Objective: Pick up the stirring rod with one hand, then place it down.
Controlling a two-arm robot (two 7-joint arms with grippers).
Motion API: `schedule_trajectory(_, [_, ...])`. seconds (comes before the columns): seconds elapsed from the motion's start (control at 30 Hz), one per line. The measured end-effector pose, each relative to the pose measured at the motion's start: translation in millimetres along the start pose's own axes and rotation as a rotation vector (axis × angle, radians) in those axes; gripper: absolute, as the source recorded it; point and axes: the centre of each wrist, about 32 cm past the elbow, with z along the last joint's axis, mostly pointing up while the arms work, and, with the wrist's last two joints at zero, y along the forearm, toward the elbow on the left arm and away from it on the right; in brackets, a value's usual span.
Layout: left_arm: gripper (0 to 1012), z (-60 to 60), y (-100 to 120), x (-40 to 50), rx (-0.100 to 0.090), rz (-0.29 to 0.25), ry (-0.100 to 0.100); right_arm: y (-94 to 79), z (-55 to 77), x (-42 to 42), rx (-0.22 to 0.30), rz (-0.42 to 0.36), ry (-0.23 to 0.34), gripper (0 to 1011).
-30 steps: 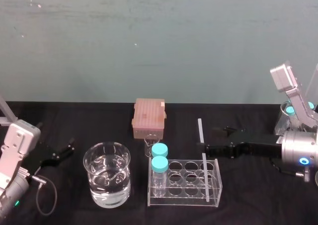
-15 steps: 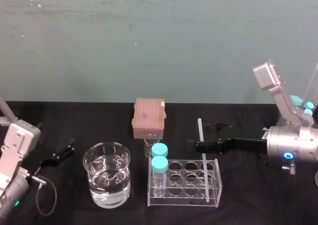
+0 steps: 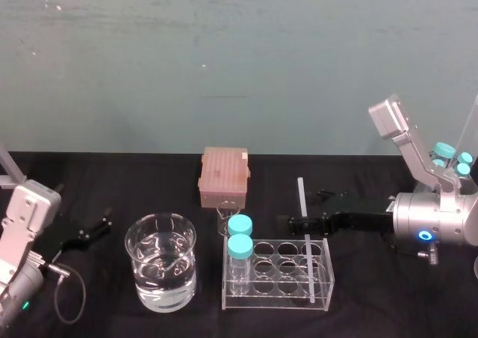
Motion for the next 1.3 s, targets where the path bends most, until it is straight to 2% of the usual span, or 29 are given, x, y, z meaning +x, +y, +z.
schedule_trajectory(0.33, [1004,0.0,0.0,0.0,0.0,0.0,0.0,0.1,0.1,-0.1,-0.001,-0.001,0.002,998])
schedule_trajectory(0.47, [1005,0.0,0.0,0.0,0.0,0.0,0.0,0.0,0.3,-0.2,0.0,-0.001,0.001,918])
schedule_trajectory(0.7, [1005,0.0,0.0,0.0,0.0,0.0,0.0,-0.3,0.2,-0.2,0.001,-0.001,0.0,735])
schedule_trajectory(0.9, [1005,0.0,0.0,0.0,0.0,0.0,0.0,-0.5,0.3,-0.2,0.002,0.0,-0.001,538])
schedule_trajectory(0.93, [1005,0.0,0.0,0.0,0.0,0.0,0.0,-0.5,0.3,-0.2,0.002,0.0,-0.001,538])
schedule_trajectory(0.97, [1005,0.0,0.0,0.0,0.0,0.0,0.0,-0.5,0.4,-0.2,0.002,0.0,-0.001,468])
schedule_trajectory(1.03, [1005,0.0,0.0,0.0,0.0,0.0,0.0,-0.5,0.4,-0.2,0.002,0.0,-0.001,406])
schedule_trajectory(1.07, [1005,0.0,0.0,0.0,0.0,0.0,0.0,-0.5,0.4,-0.2,0.002,0.0,-0.001,343])
schedule_trajectory(1.1, [1005,0.0,0.0,0.0,0.0,0.0,0.0,-0.5,0.4,-0.2,0.002,0.0,-0.001,343])
schedule_trajectory(1.2, [1005,0.0,0.0,0.0,0.0,0.0,0.0,-0.5,0.4,-0.2,0.002,0.0,-0.001,224])
schedule_trajectory(1.3, [1005,0.0,0.0,0.0,0.0,0.0,0.0,-0.6,0.4,-0.2,0.002,0.0,-0.001,149])
